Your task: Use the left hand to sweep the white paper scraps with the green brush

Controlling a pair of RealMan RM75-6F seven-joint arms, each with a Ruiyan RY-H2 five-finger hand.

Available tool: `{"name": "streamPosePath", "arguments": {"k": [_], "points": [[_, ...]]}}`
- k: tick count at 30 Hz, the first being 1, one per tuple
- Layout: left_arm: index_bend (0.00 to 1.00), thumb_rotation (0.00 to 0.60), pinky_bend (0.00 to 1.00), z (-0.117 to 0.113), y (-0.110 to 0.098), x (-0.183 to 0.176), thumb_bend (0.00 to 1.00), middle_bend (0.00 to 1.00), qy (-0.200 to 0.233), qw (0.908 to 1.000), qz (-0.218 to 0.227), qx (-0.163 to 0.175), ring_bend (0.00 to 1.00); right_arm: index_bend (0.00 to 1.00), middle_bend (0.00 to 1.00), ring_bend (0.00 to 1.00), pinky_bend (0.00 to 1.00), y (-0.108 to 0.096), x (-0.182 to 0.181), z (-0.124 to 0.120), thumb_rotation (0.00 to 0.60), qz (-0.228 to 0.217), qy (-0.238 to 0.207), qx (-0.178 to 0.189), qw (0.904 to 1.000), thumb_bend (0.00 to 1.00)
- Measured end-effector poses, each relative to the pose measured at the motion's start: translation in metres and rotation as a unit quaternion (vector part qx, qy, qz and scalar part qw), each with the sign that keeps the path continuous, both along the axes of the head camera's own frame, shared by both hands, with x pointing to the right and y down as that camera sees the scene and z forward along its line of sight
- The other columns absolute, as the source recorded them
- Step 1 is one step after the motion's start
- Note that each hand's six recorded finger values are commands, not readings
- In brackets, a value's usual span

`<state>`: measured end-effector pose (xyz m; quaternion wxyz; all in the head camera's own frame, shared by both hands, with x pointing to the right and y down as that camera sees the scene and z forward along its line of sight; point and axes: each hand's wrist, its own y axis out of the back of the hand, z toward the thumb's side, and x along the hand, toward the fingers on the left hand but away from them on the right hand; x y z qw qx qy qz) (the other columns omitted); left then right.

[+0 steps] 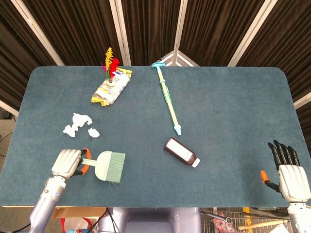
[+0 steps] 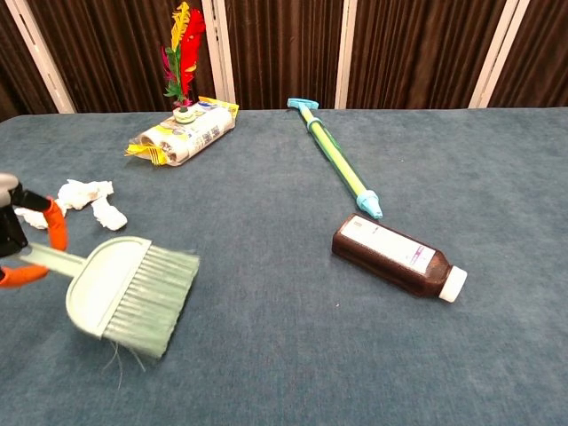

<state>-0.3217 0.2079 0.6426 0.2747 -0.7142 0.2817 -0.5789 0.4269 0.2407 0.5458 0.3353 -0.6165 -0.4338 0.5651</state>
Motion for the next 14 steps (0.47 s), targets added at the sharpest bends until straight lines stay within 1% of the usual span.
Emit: {"name": "streamPosePath", "arguments": {"k": [1,2,3,4,5,7,8,9,10,11,13,14], "points": [[0.13,0.6,0.65,-0.002,0.002,-0.007,0.05,0.5,-0.013,0.9999,0.006,0.001,0.6,0.0,0.0,0.0,0.0,0.0,0.0,0.0,0.6,0.0,0.0,-0.001,1.0,0.38],[0.08,0.6,0.58,-0.005,0.003,-0.013,0.04,0.42,-0.021,0.9997,0.009,0.004,0.52,0.0,0.0,0.0,0.0,0.0,0.0,0.0,0.6,-0.001,0.0,-0.002,1.0,0.38],[0.06,0.6,0.54,-0.008,0.003,-0.018,0.04,0.36,-0.027,0.9995,0.012,0.007,0.47,0.0,0.0,0.0,0.0,0.0,0.0,0.0,0.6,-0.001,0.0,-0.002,1.0,0.38],[0.03,0.6,0.47,-0.013,0.003,-0.026,0.04,0.28,-0.032,0.9993,0.014,0.014,0.39,0.0,0.0,0.0,0.0,0.0,-0.001,0.0,0.6,-0.001,0.0,-0.002,1.0,0.38],[0.01,0.6,0.41,-0.018,0.004,-0.031,0.04,0.21,-0.034,0.9991,0.013,0.021,0.31,0.0,0.0,0.0,0.0,0.0,-0.001,0.0,0.6,-0.002,0.001,-0.001,1.0,0.38],[0.0,0.6,0.34,-0.029,0.004,-0.042,0.04,0.14,-0.03,0.9988,0.008,0.038,0.23,0.0,0.0,0.0,0.0,0.0,-0.001,0.0,0.6,-0.002,0.001,-0.001,1.0,0.38],[0.0,0.6,0.28,-0.034,0.005,-0.047,0.04,0.08,-0.027,0.9986,0.004,0.046,0.16,0.0,0.0,0.0,0.0,0.0,-0.001,0.0,0.6,-0.003,0.001,-0.001,1.0,0.38],[0.0,0.6,0.24,-0.039,0.006,-0.052,0.04,0.05,-0.024,0.9983,0.0,0.054,0.12,0.0,0.0,0.0,0.0,0.0,-0.002,0.0,0.6,-0.004,0.002,-0.001,1.0,0.38],[0.0,0.6,0.16,-0.046,0.007,-0.059,0.04,0.01,-0.02,0.9976,-0.006,0.066,0.06,0.0,0.0,0.0,0.0,0.0,-0.002,0.0,0.6,-0.005,0.003,0.0,1.0,0.38],[0.0,0.6,0.11,-0.051,0.009,-0.065,0.04,0.0,-0.019,0.997,-0.01,0.074,0.03,0.0,0.0,0.0,0.0,0.0,-0.002,0.0,0.6,-0.006,0.004,0.001,1.0,0.38],[0.0,0.6,0.04,-0.061,0.012,-0.076,0.04,0.0,-0.018,0.9953,-0.017,0.094,0.0,0.0,0.0,0.0,0.0,0.0,-0.002,0.0,0.6,-0.007,0.006,0.002,1.0,0.38],[0.0,0.6,0.03,-0.067,0.013,-0.084,0.04,0.0,-0.02,0.9936,-0.019,0.109,0.0,0.0,0.0,0.0,0.0,-0.001,-0.002,-0.001,0.6,-0.008,0.007,0.004,0.9999,0.38]]}}
